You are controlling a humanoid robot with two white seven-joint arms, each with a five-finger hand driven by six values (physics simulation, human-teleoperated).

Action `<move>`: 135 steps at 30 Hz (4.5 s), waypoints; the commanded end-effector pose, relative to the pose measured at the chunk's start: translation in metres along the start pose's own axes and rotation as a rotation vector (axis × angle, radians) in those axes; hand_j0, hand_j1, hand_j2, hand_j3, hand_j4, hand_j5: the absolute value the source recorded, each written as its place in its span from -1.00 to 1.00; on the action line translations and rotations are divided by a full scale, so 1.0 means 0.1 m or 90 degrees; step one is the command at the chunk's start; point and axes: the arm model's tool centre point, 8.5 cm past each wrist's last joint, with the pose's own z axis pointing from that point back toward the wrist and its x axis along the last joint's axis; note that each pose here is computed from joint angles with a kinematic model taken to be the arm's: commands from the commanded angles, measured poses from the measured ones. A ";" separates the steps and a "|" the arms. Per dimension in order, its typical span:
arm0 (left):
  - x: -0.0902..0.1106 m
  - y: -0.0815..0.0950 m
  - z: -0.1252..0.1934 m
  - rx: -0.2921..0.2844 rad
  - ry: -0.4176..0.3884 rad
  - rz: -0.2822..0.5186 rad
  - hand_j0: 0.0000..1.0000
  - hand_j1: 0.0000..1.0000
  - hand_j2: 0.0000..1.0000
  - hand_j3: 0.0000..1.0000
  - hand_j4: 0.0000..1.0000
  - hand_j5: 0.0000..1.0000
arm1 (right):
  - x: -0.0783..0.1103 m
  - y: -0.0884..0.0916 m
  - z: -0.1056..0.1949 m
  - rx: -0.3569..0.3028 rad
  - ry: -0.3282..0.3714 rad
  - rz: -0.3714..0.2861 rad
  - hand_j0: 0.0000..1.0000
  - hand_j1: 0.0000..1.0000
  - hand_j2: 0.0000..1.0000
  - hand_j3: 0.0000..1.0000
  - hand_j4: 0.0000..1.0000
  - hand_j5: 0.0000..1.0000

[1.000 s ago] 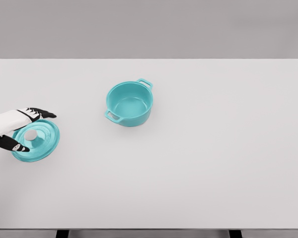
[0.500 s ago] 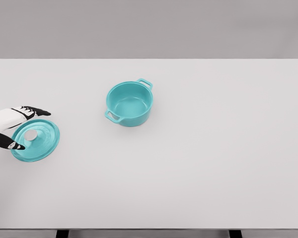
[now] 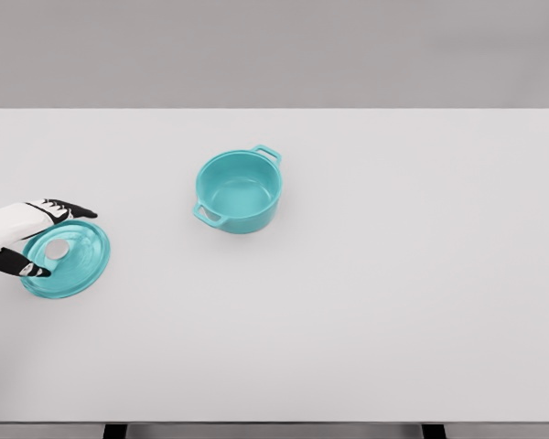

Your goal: Cover the pot with left arm

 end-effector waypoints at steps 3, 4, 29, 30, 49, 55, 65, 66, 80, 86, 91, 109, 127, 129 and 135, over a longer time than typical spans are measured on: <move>-0.01 0.03 0.02 0.007 0.002 0.003 0.54 0.54 0.54 0.54 0.54 0.54 | 0.00 0.00 0.00 0.000 0.000 0.000 1.00 1.00 1.00 1.00 1.00 1.00; -0.01 0.03 0.03 0.007 0.003 0.003 0.51 0.51 0.51 0.51 0.51 0.51 | 0.00 0.00 0.00 0.001 0.000 0.000 1.00 1.00 1.00 1.00 1.00 1.00; -0.11 -0.14 0.04 -0.013 0.022 0.024 0.16 0.16 0.16 0.16 0.16 0.16 | 0.00 0.00 0.00 0.000 0.000 0.000 1.00 1.00 1.00 1.00 1.00 1.00; -0.11 -0.14 0.04 -0.013 0.022 0.024 0.16 0.16 0.16 0.16 0.16 0.16 | 0.00 0.00 0.00 0.001 0.000 0.000 1.00 1.00 1.00 1.00 1.00 1.00; 0.24 0.14 -0.10 0.004 -0.048 -0.025 0.00 0.00 0.00 0.00 0.00 0.00 | 0.00 0.00 0.00 0.000 0.000 0.000 1.00 1.00 1.00 1.00 1.00 1.00; 0.33 0.35 -0.17 0.025 -0.068 -0.053 0.00 0.00 0.00 0.00 0.00 0.00 | 0.00 0.00 0.00 0.001 0.000 0.000 1.00 1.00 1.00 1.00 1.00 1.00; 0.46 0.53 -0.37 0.036 -0.099 -0.076 0.01 0.01 0.01 0.01 0.01 0.01 | 0.00 0.00 0.00 0.000 0.000 0.000 1.00 1.00 1.00 1.00 1.00 1.00; 0.46 0.55 -0.37 0.038 -0.099 -0.078 0.01 0.01 0.01 0.01 0.01 0.01 | 0.00 0.00 0.00 0.001 0.000 0.000 1.00 1.00 1.00 1.00 1.00 1.00; 0.67 0.76 -0.65 0.055 -0.137 -0.120 0.01 0.01 0.01 0.01 0.01 0.01 | 0.00 0.00 0.00 0.001 0.000 0.000 1.00 1.00 1.00 1.00 1.00 1.00; 0.82 0.79 -0.88 0.044 -0.166 -0.137 0.01 0.01 0.01 0.01 0.01 0.01 | 0.00 0.00 0.00 0.001 0.000 0.000 1.00 1.00 1.00 1.00 1.00 1.00; 0.88 0.88 -0.96 0.045 -0.177 -0.151 0.01 0.01 0.01 0.01 0.01 0.01 | 0.00 0.00 0.00 0.001 0.000 0.000 1.00 1.00 1.00 1.00 1.00 1.00; 1.01 0.96 -1.43 0.035 -0.197 -0.153 0.01 0.01 0.01 0.01 0.01 0.01 | 0.00 0.00 0.00 0.000 0.000 0.000 1.00 1.00 1.00 1.00 1.00 1.00; 1.23 1.10 -1.88 0.018 -0.222 -0.156 0.02 0.02 0.02 0.02 0.02 0.02 | 0.01 0.00 0.00 0.000 -0.001 0.001 1.00 1.00 1.00 1.00 1.00 1.00; 1.28 1.11 -1.94 0.020 -0.228 -0.153 0.02 0.02 0.02 0.02 0.02 0.02 | 0.00 0.00 0.00 0.001 0.000 0.000 1.00 1.00 1.00 1.00 1.00 1.00; 1.33 1.07 -2.02 0.003 -0.234 -0.159 0.02 0.02 0.02 0.02 0.02 0.02 | 0.00 0.00 0.00 0.000 0.000 0.000 1.00 1.00 1.00 1.00 1.00 1.00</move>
